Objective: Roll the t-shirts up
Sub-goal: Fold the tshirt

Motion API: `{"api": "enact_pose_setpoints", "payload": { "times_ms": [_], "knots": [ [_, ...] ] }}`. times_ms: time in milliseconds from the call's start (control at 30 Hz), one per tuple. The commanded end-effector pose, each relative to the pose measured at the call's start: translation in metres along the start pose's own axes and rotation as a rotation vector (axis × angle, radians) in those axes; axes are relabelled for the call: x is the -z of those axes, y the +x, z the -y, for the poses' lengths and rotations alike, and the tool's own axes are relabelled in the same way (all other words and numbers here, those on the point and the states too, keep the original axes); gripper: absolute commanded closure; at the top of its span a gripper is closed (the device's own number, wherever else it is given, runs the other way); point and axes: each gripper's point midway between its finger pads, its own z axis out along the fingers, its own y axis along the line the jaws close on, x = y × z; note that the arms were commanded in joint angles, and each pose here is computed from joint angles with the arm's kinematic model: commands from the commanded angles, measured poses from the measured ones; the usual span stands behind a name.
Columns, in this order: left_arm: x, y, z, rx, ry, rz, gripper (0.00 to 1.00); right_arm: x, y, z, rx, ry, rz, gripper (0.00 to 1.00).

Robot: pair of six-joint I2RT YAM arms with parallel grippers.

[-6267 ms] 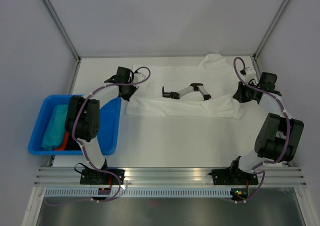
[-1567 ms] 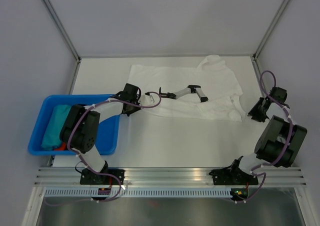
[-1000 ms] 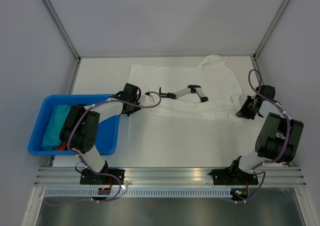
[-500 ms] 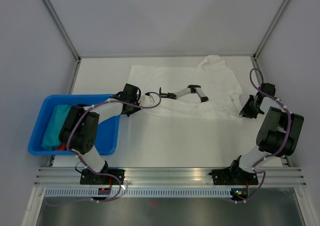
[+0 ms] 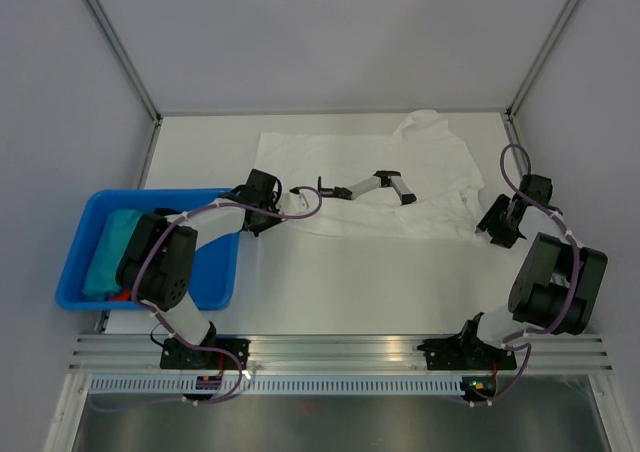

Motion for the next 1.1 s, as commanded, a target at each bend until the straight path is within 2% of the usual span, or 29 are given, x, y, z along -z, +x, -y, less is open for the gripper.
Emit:
{"api": "enact_pose_setpoints", "payload": {
  "times_ms": [0, 33, 167, 267, 367, 733, 1067],
  "knots": [
    [0.009, -0.007, 0.003, 0.022, 0.004, 0.040, 0.98, -0.019, 0.018, 0.004, -0.061, -0.005, -0.051, 0.47],
    [0.010, -0.007, 0.003, 0.024, 0.002, 0.042, 0.98, -0.021, 0.020, 0.002, -0.068, -0.022, -0.060, 0.49],
    [0.014, -0.004, 0.005, 0.018, 0.006, 0.040, 0.98, -0.022, 0.020, 0.008, -0.105, -0.036, -0.055, 0.89],
    [0.021, -0.004, 0.013, 0.022, 0.041, 0.049, 0.98, -0.008, 0.011, 0.020, -0.123, -0.012, 0.003, 1.00],
    [0.031, -0.007, 0.025, 0.022, 0.084, 0.075, 0.98, 0.006, 0.005, 0.030, -0.140, 0.003, 0.048, 1.00],
    [0.060, 0.021, 0.095, -0.003, 0.254, 0.036, 0.98, 0.044, 0.009, 0.053, -0.195, 0.049, 0.139, 1.00],
    [0.078, 0.031, 0.122, -0.026, 0.316, 0.015, 0.98, 0.089, -0.005, 0.073, -0.236, 0.149, 0.321, 1.00]
  ]
}}
